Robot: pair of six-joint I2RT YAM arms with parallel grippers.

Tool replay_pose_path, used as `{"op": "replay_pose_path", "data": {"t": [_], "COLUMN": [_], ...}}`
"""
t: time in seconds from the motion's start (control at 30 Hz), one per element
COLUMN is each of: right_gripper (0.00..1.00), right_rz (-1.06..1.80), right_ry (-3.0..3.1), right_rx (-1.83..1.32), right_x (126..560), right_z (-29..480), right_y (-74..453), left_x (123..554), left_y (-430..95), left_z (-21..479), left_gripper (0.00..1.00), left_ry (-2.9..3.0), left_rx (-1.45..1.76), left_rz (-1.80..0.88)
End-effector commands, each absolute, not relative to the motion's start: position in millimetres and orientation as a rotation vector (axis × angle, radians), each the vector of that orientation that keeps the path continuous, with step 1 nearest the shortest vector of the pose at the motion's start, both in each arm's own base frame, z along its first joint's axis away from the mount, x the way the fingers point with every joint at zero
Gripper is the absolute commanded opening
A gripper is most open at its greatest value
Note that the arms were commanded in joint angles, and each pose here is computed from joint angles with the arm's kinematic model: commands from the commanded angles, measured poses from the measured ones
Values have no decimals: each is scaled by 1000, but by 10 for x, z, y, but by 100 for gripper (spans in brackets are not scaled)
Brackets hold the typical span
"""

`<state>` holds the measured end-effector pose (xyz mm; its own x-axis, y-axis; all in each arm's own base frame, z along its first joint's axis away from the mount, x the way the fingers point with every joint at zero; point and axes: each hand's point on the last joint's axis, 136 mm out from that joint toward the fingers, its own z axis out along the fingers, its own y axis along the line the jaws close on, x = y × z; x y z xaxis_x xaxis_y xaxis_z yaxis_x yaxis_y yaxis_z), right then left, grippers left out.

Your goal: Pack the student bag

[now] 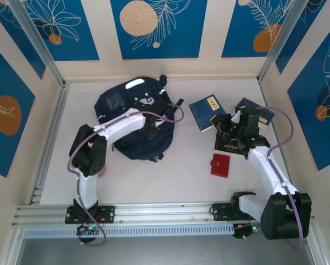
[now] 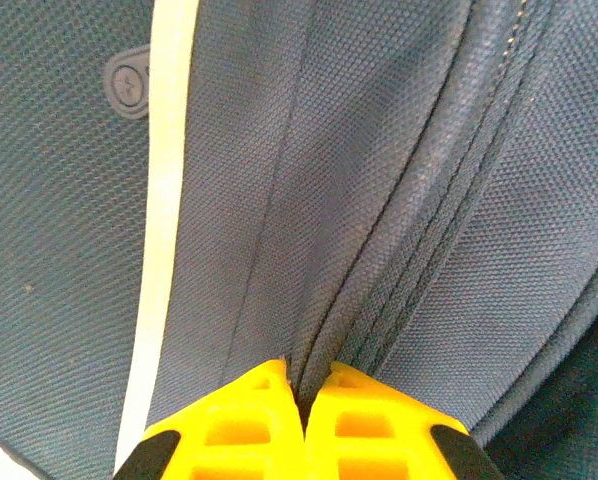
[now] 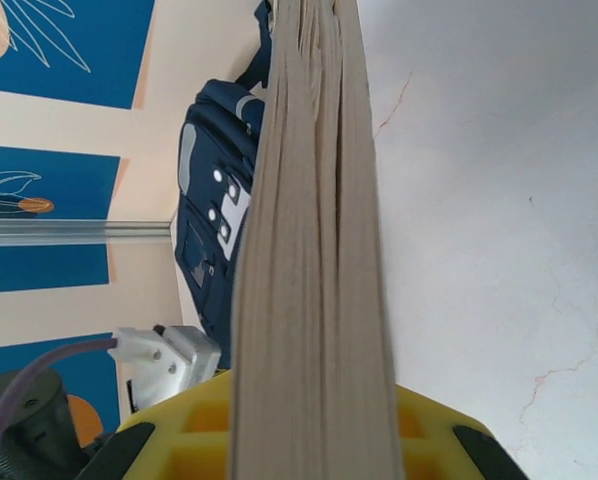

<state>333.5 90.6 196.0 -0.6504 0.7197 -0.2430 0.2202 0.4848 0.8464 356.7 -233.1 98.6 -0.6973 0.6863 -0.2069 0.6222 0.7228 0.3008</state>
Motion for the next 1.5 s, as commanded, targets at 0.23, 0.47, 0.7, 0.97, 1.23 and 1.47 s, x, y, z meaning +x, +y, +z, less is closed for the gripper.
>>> {"op": "replay_pose_path", "data": {"t": [0.23,0.47,0.7,0.97,1.23,1.47], "right_gripper": [3,4,4,4,4,4], "right_rz": [1125,1235,1375,1499,1513,1494], "right_ry": [2173,2238,2299,2262,2288,2260], "right_rx": [631,488,351,298,394,413], "right_x": [3117,2936,2933,3449,3993,4484], "right_z": [2178,2286,2225,2199,1861,1611], "right_y": [1024,1350,1932,2684,3181,3551], "left_x": [3772,3848,3864,3839,3832,3834], "left_y": [-2320,-2406,-2556,-2570,-2511,-2488], "left_z": [2500,3043,3129,3185,3324,3426], "left_gripper": [0,0,0,0,0,0], "left_ry": [2318,2189,2170,2174,2160,2144], "left_rx": [660,513,495,446,376,335], "left_rz": [154,17,-94,-137,-149,-164]}}
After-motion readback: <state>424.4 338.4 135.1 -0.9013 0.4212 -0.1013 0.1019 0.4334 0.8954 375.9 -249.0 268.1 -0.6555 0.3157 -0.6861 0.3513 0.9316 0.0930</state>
